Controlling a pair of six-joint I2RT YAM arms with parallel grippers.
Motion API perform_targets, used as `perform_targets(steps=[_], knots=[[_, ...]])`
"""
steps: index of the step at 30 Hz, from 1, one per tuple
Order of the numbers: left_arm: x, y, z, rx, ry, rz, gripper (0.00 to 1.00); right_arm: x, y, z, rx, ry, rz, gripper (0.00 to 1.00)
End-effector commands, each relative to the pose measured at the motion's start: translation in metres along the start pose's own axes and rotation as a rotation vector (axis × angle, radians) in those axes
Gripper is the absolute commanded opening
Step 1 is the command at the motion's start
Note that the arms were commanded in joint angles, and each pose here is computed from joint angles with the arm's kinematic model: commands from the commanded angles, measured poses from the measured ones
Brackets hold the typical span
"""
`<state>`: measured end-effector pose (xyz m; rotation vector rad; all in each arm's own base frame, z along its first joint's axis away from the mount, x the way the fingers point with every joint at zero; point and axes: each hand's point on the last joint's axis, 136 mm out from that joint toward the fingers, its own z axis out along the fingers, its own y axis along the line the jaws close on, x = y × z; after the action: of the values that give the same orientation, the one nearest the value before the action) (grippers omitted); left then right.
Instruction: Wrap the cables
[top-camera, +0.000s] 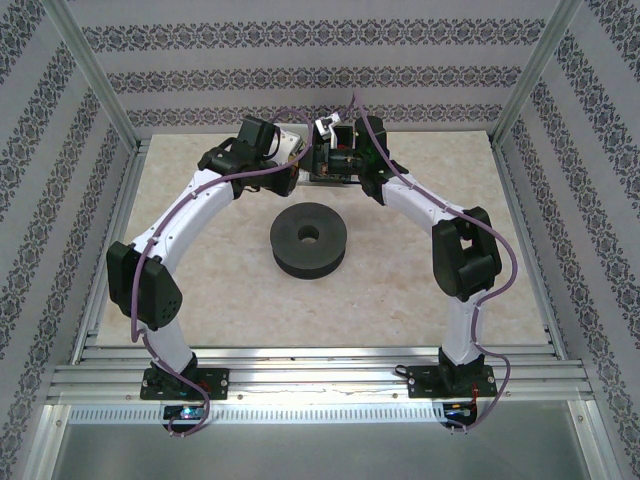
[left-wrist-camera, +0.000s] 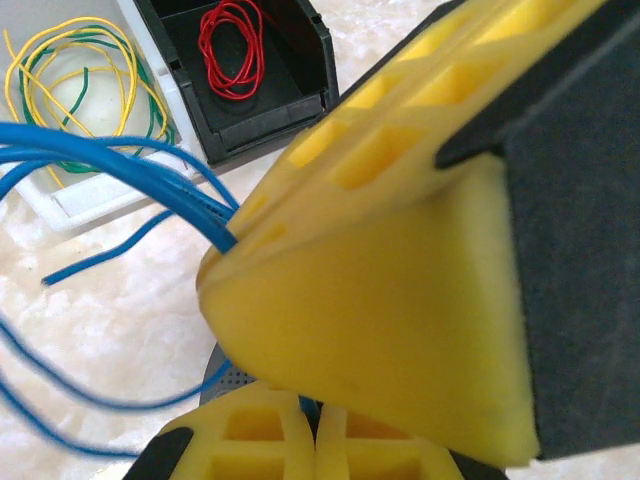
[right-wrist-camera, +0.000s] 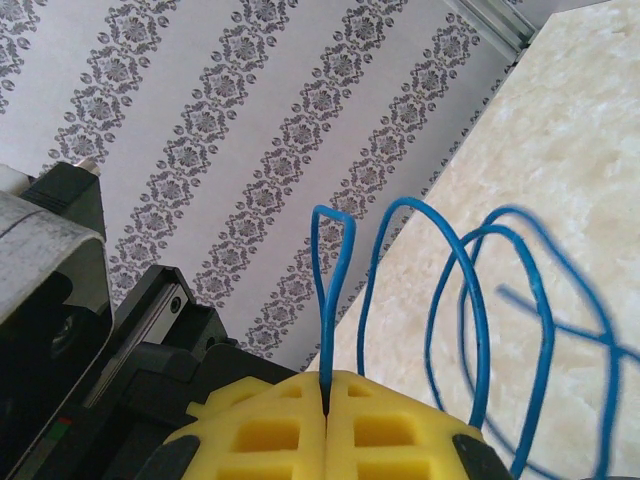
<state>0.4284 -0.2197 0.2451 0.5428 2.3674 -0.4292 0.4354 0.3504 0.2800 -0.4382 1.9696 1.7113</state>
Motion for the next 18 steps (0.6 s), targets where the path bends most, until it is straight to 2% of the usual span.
perform_targets(steps=[1,4,9,14,18], knots=[[-0.009,-0.002,-0.006,-0.006,-0.028,0.0,0.0,-0.002,0.016,0.003,-0.039,0.009,-0.045,0.0],[-0.011,-0.002,-0.008,-0.003,-0.041,-0.002,0.0,-0.002,0.017,0.001,-0.036,0.003,-0.054,0.01],[-0.015,-0.005,-0.013,0.013,-0.067,-0.005,0.0,-0.004,0.015,-0.016,-0.017,-0.014,-0.072,0.34],[-0.019,-0.01,-0.018,0.037,-0.084,-0.005,0.0,-0.014,-0.003,-0.064,0.052,-0.09,-0.06,0.52],[-0.021,-0.016,-0.02,0.065,-0.097,-0.008,0.0,-0.011,-0.021,-0.102,0.119,-0.141,-0.041,0.6]])
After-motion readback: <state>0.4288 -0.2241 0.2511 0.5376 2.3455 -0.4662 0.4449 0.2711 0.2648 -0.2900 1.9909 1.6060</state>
